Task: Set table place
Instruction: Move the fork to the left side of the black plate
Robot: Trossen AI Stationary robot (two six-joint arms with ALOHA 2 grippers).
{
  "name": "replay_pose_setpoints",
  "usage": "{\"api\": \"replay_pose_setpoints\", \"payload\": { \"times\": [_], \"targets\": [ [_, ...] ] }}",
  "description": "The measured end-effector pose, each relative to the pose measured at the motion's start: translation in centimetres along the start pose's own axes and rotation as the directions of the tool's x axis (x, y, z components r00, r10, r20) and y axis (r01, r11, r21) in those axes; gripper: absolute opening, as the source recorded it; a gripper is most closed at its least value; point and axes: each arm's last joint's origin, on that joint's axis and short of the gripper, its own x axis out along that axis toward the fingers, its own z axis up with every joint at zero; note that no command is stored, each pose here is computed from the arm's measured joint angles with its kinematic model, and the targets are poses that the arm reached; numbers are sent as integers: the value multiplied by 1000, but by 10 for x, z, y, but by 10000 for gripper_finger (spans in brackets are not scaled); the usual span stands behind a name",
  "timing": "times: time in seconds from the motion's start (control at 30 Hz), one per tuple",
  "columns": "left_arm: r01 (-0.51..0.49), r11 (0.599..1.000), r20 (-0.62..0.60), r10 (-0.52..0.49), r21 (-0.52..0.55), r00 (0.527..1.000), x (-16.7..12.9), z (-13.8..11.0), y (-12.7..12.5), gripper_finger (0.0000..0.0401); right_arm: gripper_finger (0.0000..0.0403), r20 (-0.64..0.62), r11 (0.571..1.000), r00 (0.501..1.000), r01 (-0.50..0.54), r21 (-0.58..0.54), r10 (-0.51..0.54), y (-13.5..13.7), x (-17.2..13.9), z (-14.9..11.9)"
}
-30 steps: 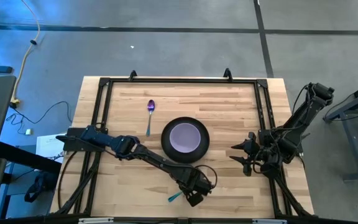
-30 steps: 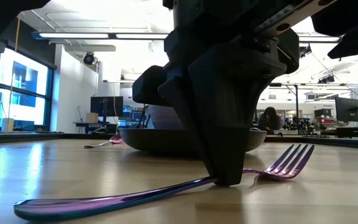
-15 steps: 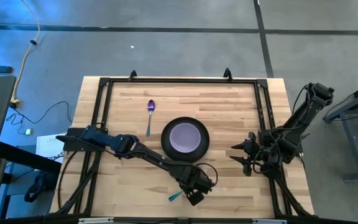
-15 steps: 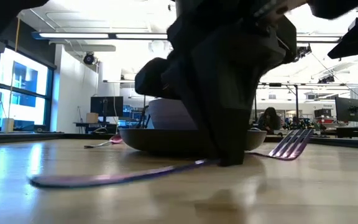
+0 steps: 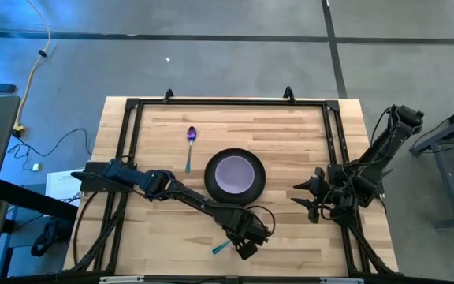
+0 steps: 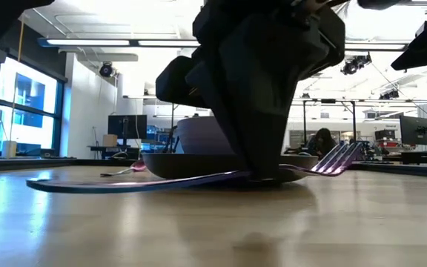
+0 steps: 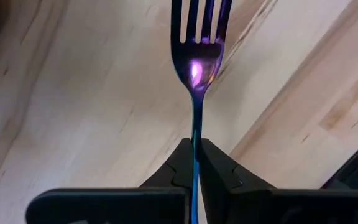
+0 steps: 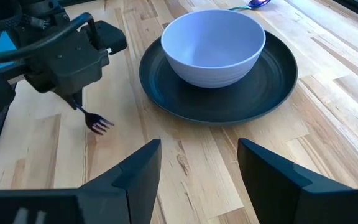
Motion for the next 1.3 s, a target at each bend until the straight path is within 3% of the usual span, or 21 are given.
{"api": "replay_pose_setpoints", "payload": {
  "times": [0.33,0.67,0.8,1.3],
  "targets": [
    [2,1000,-20,-2,6,1000,-2,-1,1,0,204,0,1000,1000,0,0,0,0,0,0],
    [-26,1000,35,25,5,999,-35,-5,6,0,204,0,1000,1000,0,-3,0,0,0,0],
    [-74,997,5,74,-6,997,-34,-6,11,0,204,0,1000,1000,0,-1,0,0,0,0],
    [-79,997,8,79,-19,997,-34,-12,8,0,204,3,1000,1000,-8,11,8,1,0,1]
  ]
}}
